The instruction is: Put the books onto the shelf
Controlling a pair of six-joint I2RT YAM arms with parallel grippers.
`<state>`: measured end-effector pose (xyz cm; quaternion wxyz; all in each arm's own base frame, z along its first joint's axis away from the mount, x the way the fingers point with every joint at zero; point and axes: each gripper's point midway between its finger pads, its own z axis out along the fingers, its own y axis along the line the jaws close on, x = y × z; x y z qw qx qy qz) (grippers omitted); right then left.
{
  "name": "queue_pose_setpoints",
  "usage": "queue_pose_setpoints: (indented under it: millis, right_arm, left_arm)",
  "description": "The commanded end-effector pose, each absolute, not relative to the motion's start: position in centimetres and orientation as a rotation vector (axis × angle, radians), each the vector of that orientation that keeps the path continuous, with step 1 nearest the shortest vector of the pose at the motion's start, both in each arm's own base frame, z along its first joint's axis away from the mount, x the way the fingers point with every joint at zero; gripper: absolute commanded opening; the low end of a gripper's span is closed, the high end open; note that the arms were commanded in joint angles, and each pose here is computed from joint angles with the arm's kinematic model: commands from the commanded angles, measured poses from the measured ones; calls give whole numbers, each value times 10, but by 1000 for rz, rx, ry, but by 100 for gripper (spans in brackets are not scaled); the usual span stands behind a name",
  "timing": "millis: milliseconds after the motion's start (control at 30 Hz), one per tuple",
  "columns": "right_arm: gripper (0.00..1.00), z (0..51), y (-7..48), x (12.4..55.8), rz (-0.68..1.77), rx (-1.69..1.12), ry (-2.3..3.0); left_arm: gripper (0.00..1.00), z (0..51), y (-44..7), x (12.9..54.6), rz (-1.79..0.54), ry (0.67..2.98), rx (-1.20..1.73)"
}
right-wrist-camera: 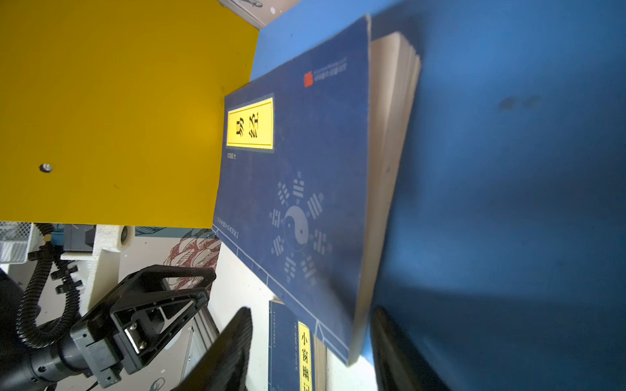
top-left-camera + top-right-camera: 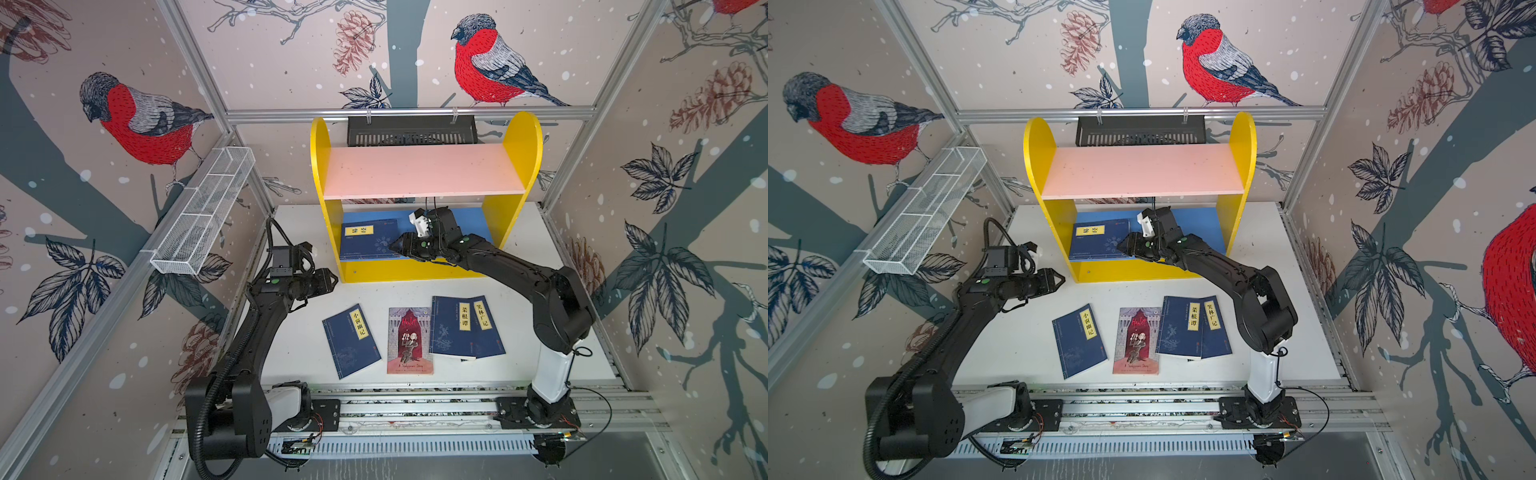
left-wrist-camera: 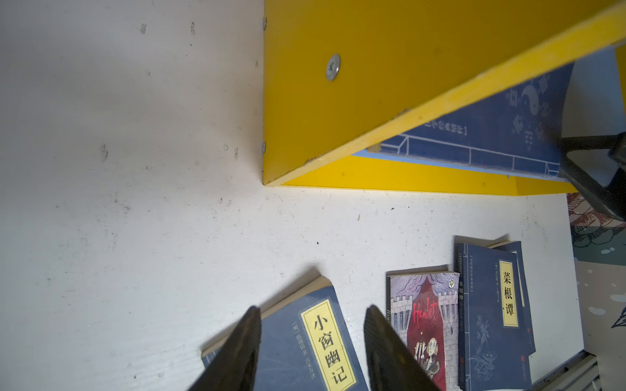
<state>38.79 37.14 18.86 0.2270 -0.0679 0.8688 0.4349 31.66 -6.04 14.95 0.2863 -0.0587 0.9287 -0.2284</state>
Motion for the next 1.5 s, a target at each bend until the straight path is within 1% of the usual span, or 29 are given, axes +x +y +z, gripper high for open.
queue_pose_setpoints:
  millis: [0,167,300,433,533,667,833,900,967,1167,1467]
  right_arm:
    - [59,193,356,387,1099,-164,2379]
    - [59,205,337,363,1023,-147,2355]
    - [59,205,320,327,961,-145,2369]
    - [60,204,292,288,905,-86,2361]
    - [61,197,263,263,916,8,2346]
    - [63,172,220,244,870,150,2352]
    - [64,127,175,230,767,282,2425]
    - [64,117,169,226,792,307,2431]
    - [64,107,165,224,821,332,2432]
    - [65,73,153,220,778,365,2509]
    - [63,59,161,221,880,344,2548]
  left_arm:
    - [55,155,-64,317,-641,2469,-139]
    - [60,157,-72,315,-707,2468,-121]
    - [63,158,-79,312,-758,2467,-94]
    - [65,160,-92,305,-882,2457,-53]
    - [66,161,-102,301,-975,2445,-42]
    - [66,158,-115,293,-1142,2427,-77]
    - [67,153,-130,283,-1344,2378,-134]
    - [68,147,-132,280,-1380,2379,-167]
    - [68,144,-133,277,-1401,2378,-172]
    - [68,138,-142,271,-1399,2392,-135]
    - [66,136,-167,259,-1401,2426,10]
